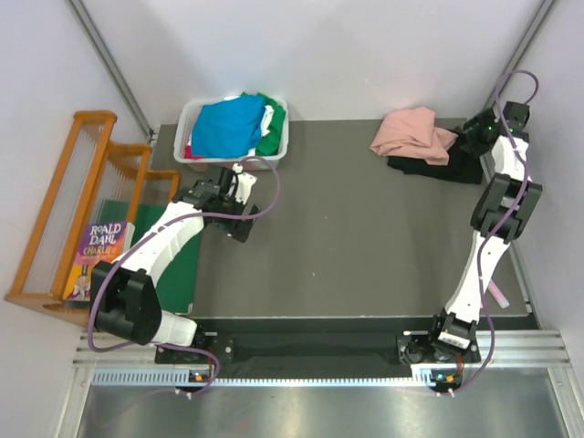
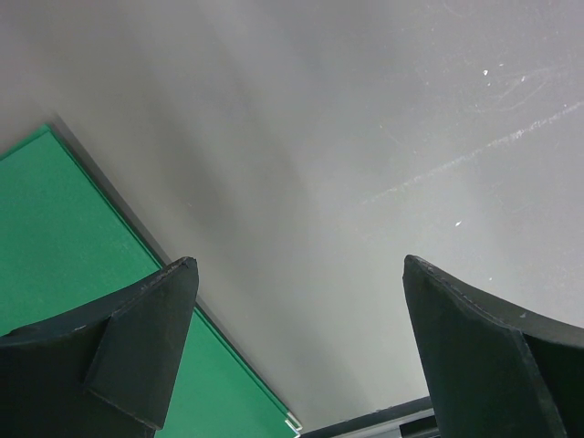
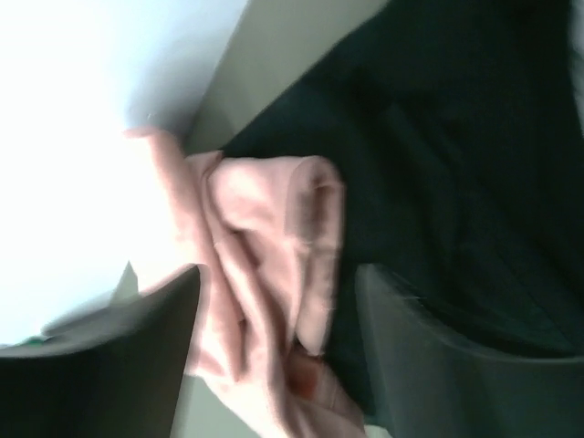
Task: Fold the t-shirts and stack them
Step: Neatly place the folded tshirt to the corner
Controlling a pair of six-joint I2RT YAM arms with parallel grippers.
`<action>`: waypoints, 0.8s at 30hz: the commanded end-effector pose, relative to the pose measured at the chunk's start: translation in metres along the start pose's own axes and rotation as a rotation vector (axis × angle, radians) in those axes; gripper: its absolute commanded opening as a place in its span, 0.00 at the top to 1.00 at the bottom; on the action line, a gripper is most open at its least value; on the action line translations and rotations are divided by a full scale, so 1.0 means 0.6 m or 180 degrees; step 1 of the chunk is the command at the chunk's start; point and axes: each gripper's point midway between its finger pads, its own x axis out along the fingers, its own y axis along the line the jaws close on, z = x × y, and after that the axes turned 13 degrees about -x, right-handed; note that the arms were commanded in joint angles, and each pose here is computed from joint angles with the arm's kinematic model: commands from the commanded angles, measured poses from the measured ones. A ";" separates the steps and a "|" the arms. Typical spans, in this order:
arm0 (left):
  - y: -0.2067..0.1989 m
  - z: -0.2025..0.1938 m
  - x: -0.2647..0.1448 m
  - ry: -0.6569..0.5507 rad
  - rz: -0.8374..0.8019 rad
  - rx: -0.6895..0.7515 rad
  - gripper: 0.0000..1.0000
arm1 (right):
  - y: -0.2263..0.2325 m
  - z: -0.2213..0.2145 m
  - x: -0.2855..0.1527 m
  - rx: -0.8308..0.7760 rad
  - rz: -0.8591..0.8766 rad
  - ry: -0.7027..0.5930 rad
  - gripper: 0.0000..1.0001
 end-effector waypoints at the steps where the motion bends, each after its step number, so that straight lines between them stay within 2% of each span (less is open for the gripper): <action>1: 0.001 0.008 -0.015 -0.0084 -0.0004 -0.0003 0.02 | 0.109 0.031 -0.004 -0.0152 0.0651 -0.0116 0.49; 2: 0.001 0.008 -0.014 -0.0074 -0.0004 -0.0004 0.02 | 0.119 0.024 0.001 -0.0156 0.0727 -0.0067 0.59; 3: 0.000 0.008 -0.013 -0.0074 -0.0009 -0.0009 0.02 | 0.134 0.020 0.001 -0.0183 0.0826 -0.0039 0.60; 4: 0.000 0.008 -0.013 -0.0069 -0.0009 -0.0014 0.02 | 0.149 0.011 0.004 -0.0237 0.0888 -0.0018 0.59; 5: 0.000 0.008 -0.013 -0.0064 -0.0013 -0.0014 0.02 | 0.158 0.008 0.003 -0.0292 0.0916 -0.0019 0.46; 6: 0.000 0.008 -0.013 -0.0069 -0.0014 -0.0014 0.02 | 0.161 0.005 0.004 -0.0351 0.0884 -0.0038 0.42; 8: 0.001 0.007 -0.012 -0.0069 -0.0004 -0.0009 0.02 | 0.180 -0.001 0.002 -0.0470 0.0918 -0.0059 0.41; 11: 0.001 0.003 -0.010 -0.0045 -0.0003 -0.0010 0.02 | 0.183 -0.018 0.014 -0.0367 0.1022 0.0036 0.39; 18: 0.003 0.006 -0.013 -0.0070 0.0021 0.0001 0.02 | 0.148 -0.078 0.052 -0.0306 0.0916 0.0288 0.45; 24: 0.005 0.000 -0.009 -0.0041 0.0032 0.0005 0.02 | 0.140 -0.065 0.038 -0.0420 0.0803 0.0218 0.40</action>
